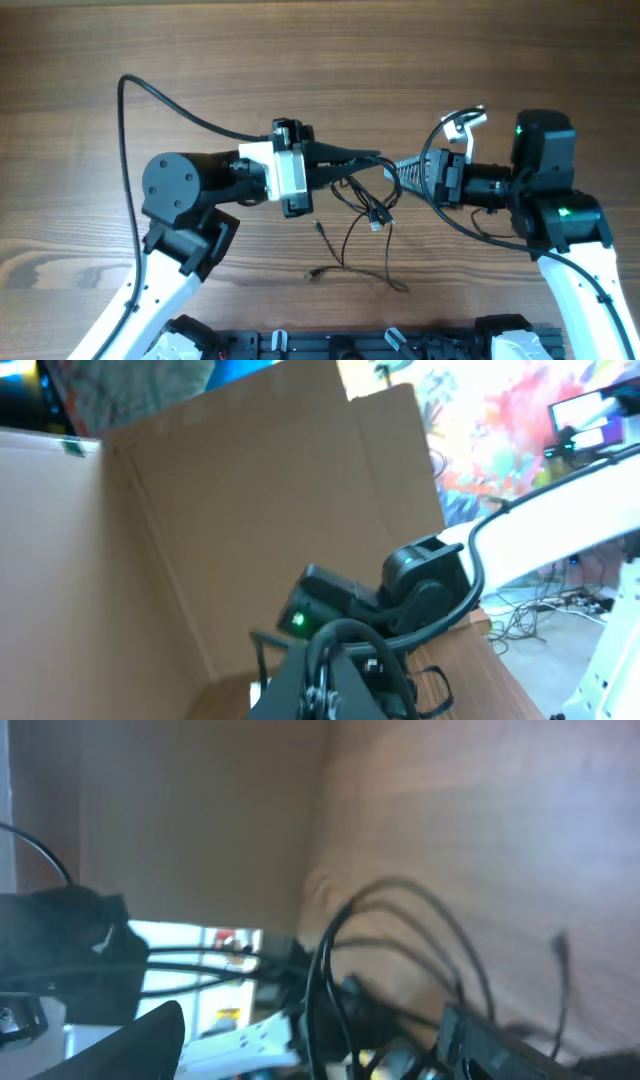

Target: Untangle cables

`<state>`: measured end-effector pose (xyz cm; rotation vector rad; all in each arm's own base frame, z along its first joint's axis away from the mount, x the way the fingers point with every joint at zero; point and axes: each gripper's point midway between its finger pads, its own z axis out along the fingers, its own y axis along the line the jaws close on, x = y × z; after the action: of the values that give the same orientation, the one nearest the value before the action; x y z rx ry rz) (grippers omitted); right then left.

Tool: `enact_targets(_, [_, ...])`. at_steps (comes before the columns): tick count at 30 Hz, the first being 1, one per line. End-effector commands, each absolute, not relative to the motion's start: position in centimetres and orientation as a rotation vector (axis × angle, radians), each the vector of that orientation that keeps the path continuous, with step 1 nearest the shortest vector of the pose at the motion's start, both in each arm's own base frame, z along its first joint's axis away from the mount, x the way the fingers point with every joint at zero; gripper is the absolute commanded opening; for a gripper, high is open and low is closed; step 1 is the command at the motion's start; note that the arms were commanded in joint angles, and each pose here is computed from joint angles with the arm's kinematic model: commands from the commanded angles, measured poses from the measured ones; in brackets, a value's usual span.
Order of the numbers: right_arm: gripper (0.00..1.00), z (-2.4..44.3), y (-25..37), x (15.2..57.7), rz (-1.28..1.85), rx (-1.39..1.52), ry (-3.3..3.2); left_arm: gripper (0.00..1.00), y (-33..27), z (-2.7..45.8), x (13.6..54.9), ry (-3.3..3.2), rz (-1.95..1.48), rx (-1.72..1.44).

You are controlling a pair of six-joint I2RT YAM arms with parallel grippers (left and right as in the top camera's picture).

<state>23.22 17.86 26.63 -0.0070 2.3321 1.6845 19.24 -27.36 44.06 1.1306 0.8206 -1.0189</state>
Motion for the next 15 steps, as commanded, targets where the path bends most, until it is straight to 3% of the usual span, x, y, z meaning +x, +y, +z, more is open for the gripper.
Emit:
enact_targets(1, [0.84,26.3,18.9,22.4,1.776,-0.005,2.378,0.04,-28.6,44.4,17.8,0.742,-1.062,1.180])
enact_targets(15, [0.81,23.9,20.6,22.6,1.804,-0.008,2.486,0.04,-29.5,44.6,16.8,0.676,-1.080,1.198])
